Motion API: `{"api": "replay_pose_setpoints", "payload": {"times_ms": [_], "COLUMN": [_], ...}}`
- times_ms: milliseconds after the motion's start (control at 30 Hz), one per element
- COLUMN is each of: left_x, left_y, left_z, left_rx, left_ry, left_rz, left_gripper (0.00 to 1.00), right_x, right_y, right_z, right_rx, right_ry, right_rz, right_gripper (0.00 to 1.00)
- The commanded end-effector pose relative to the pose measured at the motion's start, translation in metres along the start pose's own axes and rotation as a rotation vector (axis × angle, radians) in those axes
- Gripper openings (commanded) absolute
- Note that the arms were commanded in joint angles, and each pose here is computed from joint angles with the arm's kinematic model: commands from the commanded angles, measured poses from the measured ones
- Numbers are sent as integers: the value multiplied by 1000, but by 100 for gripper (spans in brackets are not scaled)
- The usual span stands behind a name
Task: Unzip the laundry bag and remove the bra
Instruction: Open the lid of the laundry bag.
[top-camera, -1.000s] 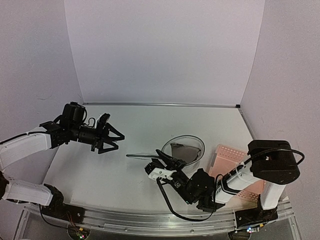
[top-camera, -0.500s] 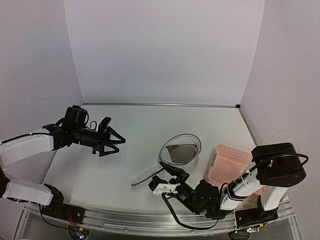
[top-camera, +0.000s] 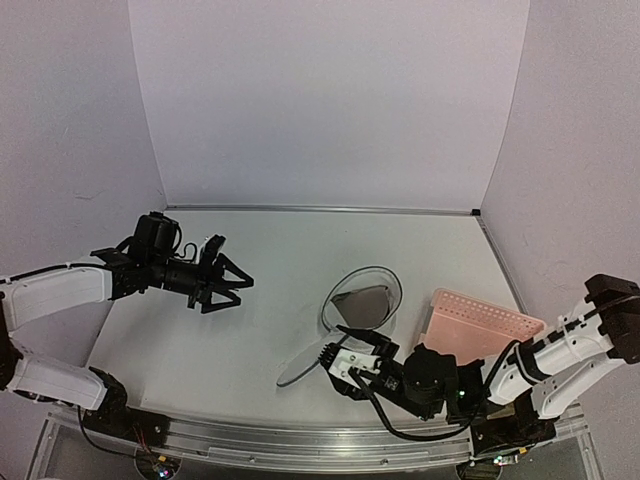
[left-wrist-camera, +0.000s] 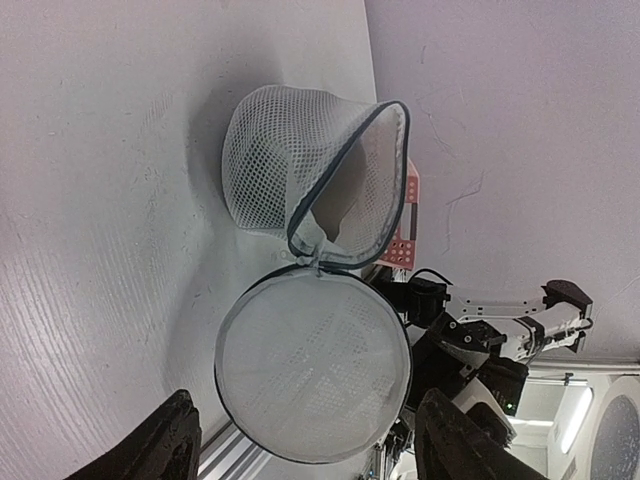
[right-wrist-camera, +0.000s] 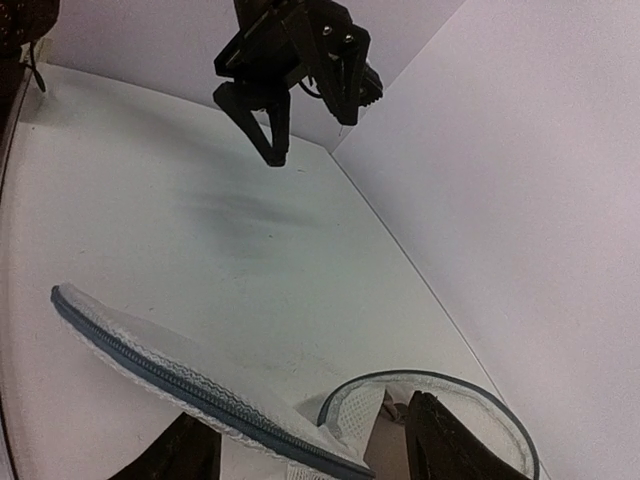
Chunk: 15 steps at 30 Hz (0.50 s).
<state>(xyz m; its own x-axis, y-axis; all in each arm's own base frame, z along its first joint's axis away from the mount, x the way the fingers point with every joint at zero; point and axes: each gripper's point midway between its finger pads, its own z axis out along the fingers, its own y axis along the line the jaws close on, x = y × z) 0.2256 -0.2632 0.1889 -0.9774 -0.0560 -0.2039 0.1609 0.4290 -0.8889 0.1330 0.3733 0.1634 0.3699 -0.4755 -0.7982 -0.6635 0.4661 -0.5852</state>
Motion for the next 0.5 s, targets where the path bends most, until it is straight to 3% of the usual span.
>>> {"api": "replay_pose_setpoints", "payload": {"times_ms": [0, 467], "left_x": [-3, -5], "left_y": [-12, -13], "left_z": [1, 6], "left_rx": [46, 56], "left_ry": [3, 22], "left_rz": [53, 69], "left_gripper": [74, 74], "right_x": [11, 36], "right_y": [6, 9], "right_z": [-12, -47], "right_rx": [-85, -260], "right_ry": [76, 321], "right_rz": [54, 88], "right_gripper": [65, 73]}}
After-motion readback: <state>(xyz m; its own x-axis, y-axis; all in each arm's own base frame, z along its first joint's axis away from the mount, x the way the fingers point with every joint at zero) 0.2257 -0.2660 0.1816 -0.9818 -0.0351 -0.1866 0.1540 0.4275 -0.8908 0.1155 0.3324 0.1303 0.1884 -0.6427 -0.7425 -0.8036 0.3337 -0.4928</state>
